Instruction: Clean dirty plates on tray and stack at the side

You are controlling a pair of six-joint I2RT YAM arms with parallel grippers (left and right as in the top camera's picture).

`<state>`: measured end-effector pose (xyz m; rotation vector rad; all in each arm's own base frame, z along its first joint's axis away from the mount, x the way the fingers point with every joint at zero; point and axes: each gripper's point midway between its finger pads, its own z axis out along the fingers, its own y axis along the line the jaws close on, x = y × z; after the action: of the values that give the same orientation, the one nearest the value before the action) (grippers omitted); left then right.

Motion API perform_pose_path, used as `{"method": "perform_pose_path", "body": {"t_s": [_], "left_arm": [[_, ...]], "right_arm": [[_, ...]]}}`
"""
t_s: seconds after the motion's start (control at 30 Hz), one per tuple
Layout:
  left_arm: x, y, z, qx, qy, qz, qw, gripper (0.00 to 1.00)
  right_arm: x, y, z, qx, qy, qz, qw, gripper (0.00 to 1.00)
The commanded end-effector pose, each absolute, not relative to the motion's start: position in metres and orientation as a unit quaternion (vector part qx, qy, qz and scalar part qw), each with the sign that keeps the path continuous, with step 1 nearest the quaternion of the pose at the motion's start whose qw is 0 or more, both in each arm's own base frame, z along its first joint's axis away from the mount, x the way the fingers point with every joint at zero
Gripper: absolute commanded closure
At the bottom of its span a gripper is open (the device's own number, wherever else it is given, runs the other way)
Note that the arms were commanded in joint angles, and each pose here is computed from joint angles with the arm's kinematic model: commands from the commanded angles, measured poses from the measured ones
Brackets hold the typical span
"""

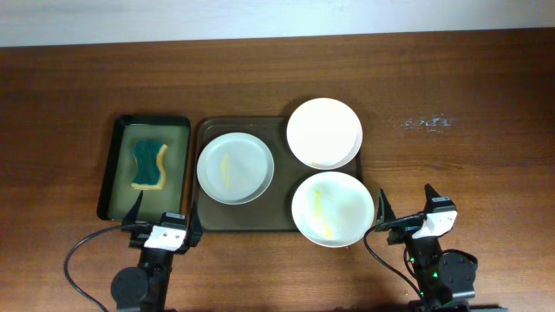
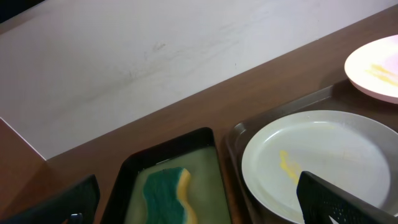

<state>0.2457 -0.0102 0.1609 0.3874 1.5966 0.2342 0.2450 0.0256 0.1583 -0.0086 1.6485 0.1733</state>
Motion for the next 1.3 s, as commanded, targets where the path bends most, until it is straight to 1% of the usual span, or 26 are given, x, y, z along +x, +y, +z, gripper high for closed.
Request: {"method": "perform_pose_path", "body": {"t_s": [0.0, 1.13, 1.17, 1.27], "left_arm": [[0.246, -0.009, 0.16, 0.173, 0.709, 0.11, 0.675, 0.01], [0.245, -0.011, 0.164, 0.177, 0.704, 0.106, 0.68, 0.01], [0.245, -0.013, 0.165, 0.18, 0.702, 0.102, 0.681, 0.01], [0.243, -0.017, 0.18, 0.142, 0.7, 0.053, 0.698, 0.01]], "right_arm": [[0.245, 0.026, 0.156, -0.003, 0.734, 0.078, 0.674, 0.02], [0.246, 0.019, 0.155, 0.011, 0.735, 0.064, 0.675, 0.02], [0.246, 0.021, 0.157, 0.009, 0.733, 0.066, 0.677, 0.02], [0.243, 0.025, 0.177, 0.0, 0.718, 0.077, 0.692, 0.02]]}}
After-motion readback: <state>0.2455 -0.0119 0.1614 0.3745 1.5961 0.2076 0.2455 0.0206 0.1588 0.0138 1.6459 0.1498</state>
